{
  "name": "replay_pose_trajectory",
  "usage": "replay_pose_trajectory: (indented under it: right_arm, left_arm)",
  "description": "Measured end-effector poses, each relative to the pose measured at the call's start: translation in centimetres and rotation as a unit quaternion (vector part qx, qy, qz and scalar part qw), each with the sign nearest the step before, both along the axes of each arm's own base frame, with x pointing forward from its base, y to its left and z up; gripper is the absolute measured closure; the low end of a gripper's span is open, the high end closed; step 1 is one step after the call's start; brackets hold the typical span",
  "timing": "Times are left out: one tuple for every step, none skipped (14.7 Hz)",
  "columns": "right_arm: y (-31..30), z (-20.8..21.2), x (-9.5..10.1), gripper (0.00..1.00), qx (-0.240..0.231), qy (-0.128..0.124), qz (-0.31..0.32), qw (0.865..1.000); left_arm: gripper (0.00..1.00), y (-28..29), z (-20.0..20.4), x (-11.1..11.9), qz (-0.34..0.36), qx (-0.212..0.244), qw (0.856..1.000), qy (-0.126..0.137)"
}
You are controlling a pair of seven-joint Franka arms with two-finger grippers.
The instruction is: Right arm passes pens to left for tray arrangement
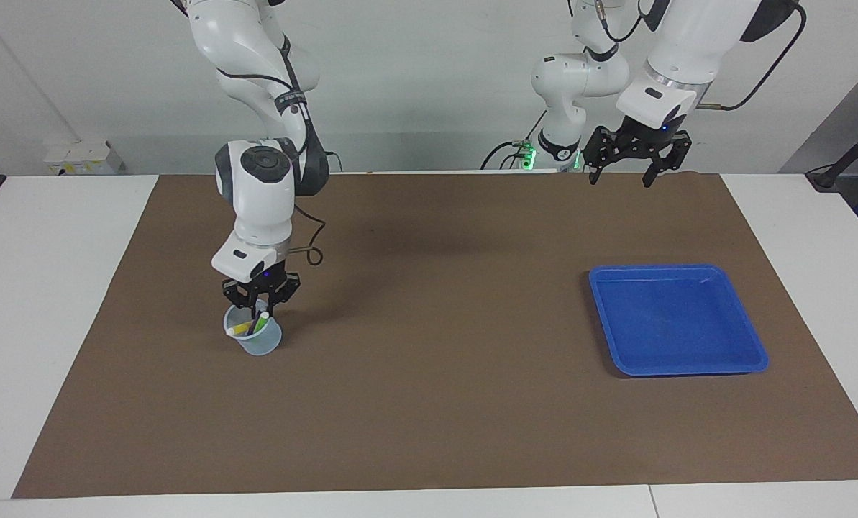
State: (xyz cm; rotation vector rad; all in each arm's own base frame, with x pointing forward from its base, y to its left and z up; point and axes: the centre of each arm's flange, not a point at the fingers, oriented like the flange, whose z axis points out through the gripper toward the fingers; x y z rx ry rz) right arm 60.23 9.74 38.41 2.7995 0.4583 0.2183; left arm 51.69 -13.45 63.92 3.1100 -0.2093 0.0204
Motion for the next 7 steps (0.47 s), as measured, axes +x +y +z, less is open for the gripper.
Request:
replay_pose_trajectory:
  right_arm:
    - [-0.01, -0.05, -0.01, 0.71, 0.000, 0.000, 0.000, 1.000]
    - [-0.02, -0.08, -0.01, 0.73, 0.000, 0.001, 0.000, 1.000]
    - [-0.02, -0.09, -0.02, 0.75, 0.000, 0.001, 0.000, 1.000]
    - [-0.05, 0.18, 0.07, 0.81, 0.000, -0.002, 0.000, 1.000]
    - [-0.10, 0.32, 0.10, 0.81, 0.000, -0.003, 0.001, 1.000]
    - [-0.10, 0.32, 0.10, 0.81, -0.001, -0.001, 0.005, 1.000]
    - [-0.11, 0.32, 0.11, 0.81, -0.002, 0.000, 0.010, 1.000]
  left_arm:
    - [0.00, 0.00, 0.00, 0.00, 0.000, 0.000, 1.000, 0.000]
    - [0.00, 0.00, 0.00, 0.00, 0.000, 0.000, 1.000, 0.000]
    - [0.00, 0.00, 0.00, 0.00, 0.000, 0.000, 1.000, 0.000]
    - [0.00, 0.00, 0.00, 0.00, 0.000, 0.000, 1.000, 0.000]
    - [0.00, 0.00, 0.00, 0.00, 0.000, 0.000, 1.000, 0.000]
    - [0.00, 0.00, 0.00, 0.00, 0.000, 0.000, 1.000, 0.000]
    - [0.00, 0.00, 0.00, 0.00, 0.000, 0.000, 1.000, 0.000]
